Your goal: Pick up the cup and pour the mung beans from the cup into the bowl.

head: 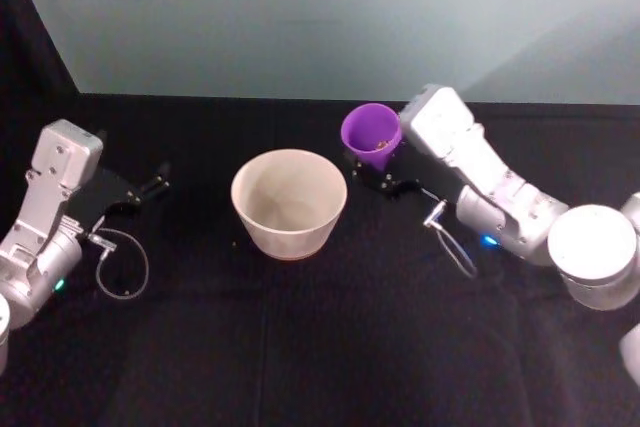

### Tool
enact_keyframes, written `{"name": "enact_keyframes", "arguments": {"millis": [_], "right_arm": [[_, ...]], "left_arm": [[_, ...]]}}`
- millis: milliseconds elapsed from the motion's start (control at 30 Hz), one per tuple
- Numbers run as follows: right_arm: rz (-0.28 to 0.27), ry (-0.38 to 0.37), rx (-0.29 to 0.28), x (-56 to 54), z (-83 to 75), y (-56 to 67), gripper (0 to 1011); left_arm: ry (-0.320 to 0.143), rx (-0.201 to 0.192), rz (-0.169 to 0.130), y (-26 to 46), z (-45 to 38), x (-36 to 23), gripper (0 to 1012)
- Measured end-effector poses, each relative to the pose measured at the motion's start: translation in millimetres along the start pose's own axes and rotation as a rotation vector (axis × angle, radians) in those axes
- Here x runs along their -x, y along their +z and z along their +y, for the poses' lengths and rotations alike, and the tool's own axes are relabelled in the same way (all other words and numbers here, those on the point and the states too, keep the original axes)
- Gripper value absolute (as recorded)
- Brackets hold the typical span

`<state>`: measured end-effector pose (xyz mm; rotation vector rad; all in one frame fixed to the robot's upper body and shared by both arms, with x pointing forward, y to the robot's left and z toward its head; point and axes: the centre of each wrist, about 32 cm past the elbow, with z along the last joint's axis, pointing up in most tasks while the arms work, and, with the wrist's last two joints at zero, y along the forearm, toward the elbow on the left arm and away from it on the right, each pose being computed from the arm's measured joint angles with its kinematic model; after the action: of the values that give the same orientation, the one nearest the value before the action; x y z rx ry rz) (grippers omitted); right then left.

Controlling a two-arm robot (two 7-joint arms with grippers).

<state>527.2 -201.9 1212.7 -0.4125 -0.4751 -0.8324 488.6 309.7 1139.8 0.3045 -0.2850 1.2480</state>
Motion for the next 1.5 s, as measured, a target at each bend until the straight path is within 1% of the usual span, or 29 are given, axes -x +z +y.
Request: {"name": "enact_keyframes", "arguments": {"millis": [33,100,133,167,200,233,267,367,400,467,500,567,600,733,833,900,933,1033,1067,1100,1133,1233,1267,1333,1500], "right_arm": [[-0.038,0.006,0.008,0.8,3.1,3.8,720],[-0.078,0.011,0.020,2.0,6.1,7.4,720],[-0.107,0.011,0.028,3.2,8.5,10.4,720],[-0.107,0.011,0.028,3.2,8.5,10.4,720],[-0.137,0.012,0.037,4.6,10.9,13.3,720],[-0.150,0.012,0.040,5.5,12.2,14.7,720],[-0.177,0.012,0.047,6.6,14.4,17.1,720],[-0.220,0.014,0.057,8.5,18.0,20.9,720],[-0.251,0.016,0.064,9.9,20.6,23.8,720],[-0.277,0.016,0.070,11.0,22.7,26.5,720],[-0.309,0.016,0.079,12.5,25.1,29.5,720],[-0.347,0.019,0.088,14.2,28.0,33.2,720],[-0.384,0.022,0.100,15.5,30.9,36.7,721],[-0.435,0.029,0.118,17.3,35.7,42.3,720],[-0.489,0.036,0.135,18.3,40.6,49.0,720],[-0.513,0.040,0.143,19.2,42.5,51.6,721],[-0.537,0.044,0.150,19.9,44.5,54.3,720],[-0.571,0.046,0.161,21.1,46.7,57.6,721],[-0.597,0.048,0.168,22.5,48.1,59.8,721],[-0.611,0.050,0.173,23.4,48.7,60.8,720],[-0.643,0.052,0.182,25.7,49.7,63.0,720],[-0.686,0.051,0.193,28.4,50.5,66.2,720],[-0.713,0.051,0.202,30.5,51.0,67.5,720],[-0.746,0.052,0.211,33.0,51.6,68.8,721],[-0.799,0.059,0.220,37.7,52.6,70.3,720]], "left_arm": [[0.000,0.000,0.000,0.0,0.0,0.0,1000],[0.000,0.000,0.000,0.0,0.0,0.0,1000],[0.000,0.000,0.000,0.0,0.0,0.0,1000],[0.000,0.000,0.000,0.0,0.0,0.0,1000],[0.000,0.000,0.000,0.0,0.0,0.0,1000],[0.000,0.000,0.000,0.0,0.0,0.0,1000],[0.000,0.000,0.000,0.0,0.0,0.0,1000],[0.000,0.000,0.000,0.0,0.0,0.0,1000],[0.000,0.000,0.000,0.0,0.0,0.0,1000],[0.000,0.000,0.000,0.0,0.0,0.0,1000],[0.000,0.000,0.000,0.0,0.0,0.0,1000],[0.000,0.000,0.000,0.0,0.0,0.0,1000],[0.000,0.000,0.000,0.0,0.0,0.0,1000],[0.000,0.000,0.000,0.0,0.0,0.0,1000],[0.000,0.000,0.000,0.0,0.0,0.0,1000],[0.000,0.000,0.000,0.0,0.0,0.0,1000],[0.000,0.000,0.000,0.0,0.0,0.0,1000],[0.000,0.000,0.000,0.0,0.0,0.0,1000],[0.000,0.000,0.000,0.0,0.0,0.0,1000],[0.000,0.000,0.000,0.0,0.0,0.0,1000],[0.000,0.000,0.000,0.0,0.0,0.0,1000],[0.000,0.000,0.000,0.0,0.0,0.0,1000],[0.000,0.000,0.000,0.0,0.0,0.0,1000],[0.000,0.000,0.000,0.0,0.0,0.0,1000],[0.000,0.000,0.000,0.0,0.0,0.0,1000]]}}
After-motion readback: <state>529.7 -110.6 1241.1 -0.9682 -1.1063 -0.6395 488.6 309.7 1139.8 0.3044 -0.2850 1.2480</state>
